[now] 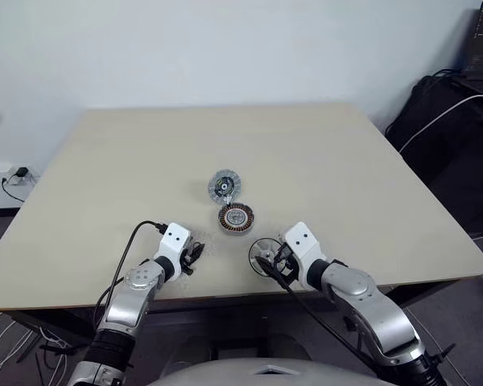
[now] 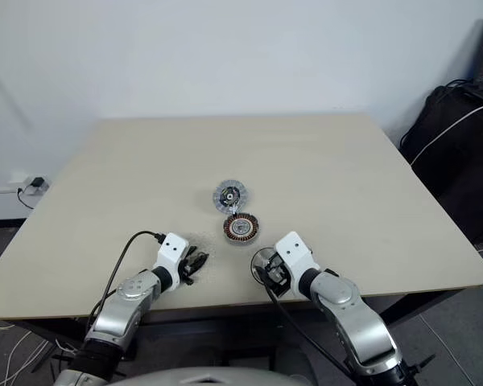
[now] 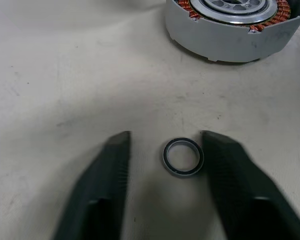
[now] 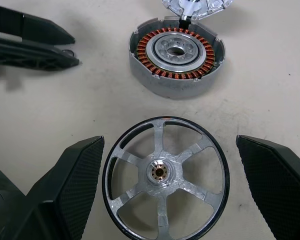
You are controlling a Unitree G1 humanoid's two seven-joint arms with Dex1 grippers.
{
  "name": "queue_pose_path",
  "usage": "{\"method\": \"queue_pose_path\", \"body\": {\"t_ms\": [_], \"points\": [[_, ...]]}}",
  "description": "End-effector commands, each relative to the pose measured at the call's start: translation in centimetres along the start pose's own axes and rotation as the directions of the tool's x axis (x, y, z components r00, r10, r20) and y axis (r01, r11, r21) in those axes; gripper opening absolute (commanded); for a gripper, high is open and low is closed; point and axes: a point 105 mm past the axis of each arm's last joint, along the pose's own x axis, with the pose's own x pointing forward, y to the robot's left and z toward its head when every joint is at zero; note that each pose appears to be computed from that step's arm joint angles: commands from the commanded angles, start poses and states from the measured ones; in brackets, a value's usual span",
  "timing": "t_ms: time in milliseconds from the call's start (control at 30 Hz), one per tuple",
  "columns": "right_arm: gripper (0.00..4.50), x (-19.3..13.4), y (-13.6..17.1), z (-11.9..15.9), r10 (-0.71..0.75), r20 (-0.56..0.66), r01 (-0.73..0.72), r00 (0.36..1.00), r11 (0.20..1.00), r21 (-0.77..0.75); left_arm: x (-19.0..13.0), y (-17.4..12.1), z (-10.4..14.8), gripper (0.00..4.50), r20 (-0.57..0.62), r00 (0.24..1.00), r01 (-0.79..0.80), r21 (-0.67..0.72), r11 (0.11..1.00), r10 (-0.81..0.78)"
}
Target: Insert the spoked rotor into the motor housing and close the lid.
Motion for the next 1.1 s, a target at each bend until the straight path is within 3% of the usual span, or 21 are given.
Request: {"method": "queue_pose_path", "body": {"t_ms": [33, 67, 333, 600, 767, 1100], "points": [[4.50, -0.2, -0.4, 1.4, -0.017, 0.060, 0.018, 0.998, 1.000, -0.019, -0.2, 0.5, 0.2, 0.87, -0.003, 1.000, -0.017, 0.026, 1.000, 0.017], [4.50, -0.2, -0.3, 1.5, -0.016, 0.061, 0.017, 0.998, 1.000, -0.019, -0.3, 0.5, 0.3, 0.66, 0.000, 1.000, -0.016, 0.028, 0.999, 0.016], [4.50, 0.1, -0.3, 1.7, -0.008, 0.067, 0.009, 0.998, 1.000, -0.023, -0.3, -1.3, 5.8, 0.67, 0.173, 0.981, 0.091, 0.015, 0.996, -0.093], [4.50, 0.3, -0.3, 1.8, -0.001, 0.069, 0.003, 0.998, 1.000, -0.029, 2.3, -2.6, 9.8, 0.67, 0.245, 0.959, 0.124, 0.085, 0.989, -0.142], [4.50, 0.3, -0.2, 1.8, -0.004, 0.072, 0.006, 0.997, 1.000, -0.028, 4.7, -3.1, 10.7, 0.67, 0.234, 0.963, 0.114, 0.102, 0.988, -0.135], [4.50, 0.0, 0.0, 1.5, -0.016, 0.070, 0.018, 0.997, 1.000, -0.023, 7.8, -3.8, 9.8, 0.67, 0.171, 0.976, 0.120, 0.101, 0.988, -0.137]]}}
